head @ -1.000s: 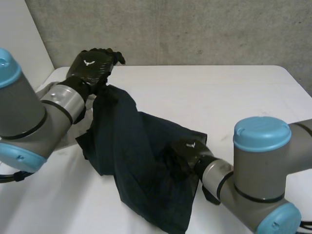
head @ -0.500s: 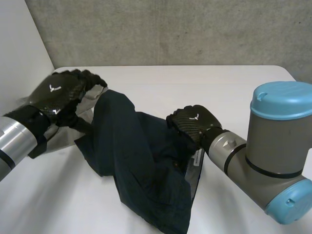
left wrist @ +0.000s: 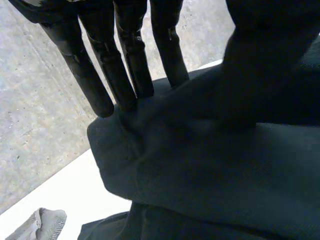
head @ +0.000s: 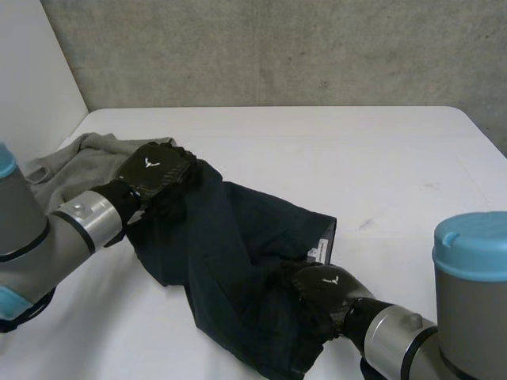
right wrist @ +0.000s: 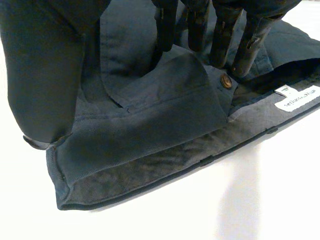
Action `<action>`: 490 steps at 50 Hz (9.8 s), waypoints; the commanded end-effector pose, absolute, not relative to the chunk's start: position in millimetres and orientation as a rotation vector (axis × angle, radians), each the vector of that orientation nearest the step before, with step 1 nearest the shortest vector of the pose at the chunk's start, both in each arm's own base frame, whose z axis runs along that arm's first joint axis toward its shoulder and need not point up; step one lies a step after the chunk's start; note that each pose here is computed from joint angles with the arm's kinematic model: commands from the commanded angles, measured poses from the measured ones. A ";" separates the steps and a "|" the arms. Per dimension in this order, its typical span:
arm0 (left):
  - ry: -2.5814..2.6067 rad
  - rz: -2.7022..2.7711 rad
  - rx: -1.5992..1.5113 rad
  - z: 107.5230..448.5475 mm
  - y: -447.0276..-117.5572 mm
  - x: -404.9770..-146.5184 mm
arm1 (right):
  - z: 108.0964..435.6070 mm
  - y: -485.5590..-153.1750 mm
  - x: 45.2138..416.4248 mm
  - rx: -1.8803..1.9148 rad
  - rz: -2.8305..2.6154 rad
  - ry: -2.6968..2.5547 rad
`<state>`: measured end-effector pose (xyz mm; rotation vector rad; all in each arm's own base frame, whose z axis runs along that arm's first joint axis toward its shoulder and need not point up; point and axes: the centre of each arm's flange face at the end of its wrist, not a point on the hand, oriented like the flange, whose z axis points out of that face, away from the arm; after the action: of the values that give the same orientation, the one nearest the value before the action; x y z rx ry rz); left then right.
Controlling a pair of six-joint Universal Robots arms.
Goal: Fold the laundry.
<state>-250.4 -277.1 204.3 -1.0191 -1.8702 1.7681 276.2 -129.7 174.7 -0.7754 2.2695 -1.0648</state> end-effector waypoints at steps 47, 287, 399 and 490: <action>-1.866 1.785 -1.028 209.7 -264.1 -262.8 | 218.5 -188.4 283.7 -1.190 -1.660 2.138; -1.648 2.338 -0.983 176.9 -347.0 -407.1 | 202.7 -389.6 238.5 -0.850 -2.338 2.260; -1.657 1.960 -0.712 230.2 -260.8 -391.0 | 246.2 -317.2 234.5 -0.452 -1.669 2.074; -2.012 1.755 -0.858 168.7 -265.9 -379.9 | 172.2 -316.6 300.0 -0.887 -1.421 2.271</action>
<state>-376.7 -264.5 214.6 -0.7993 -1.8566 1.9093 305.0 -319.0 159.4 -0.9028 2.3006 -1.3531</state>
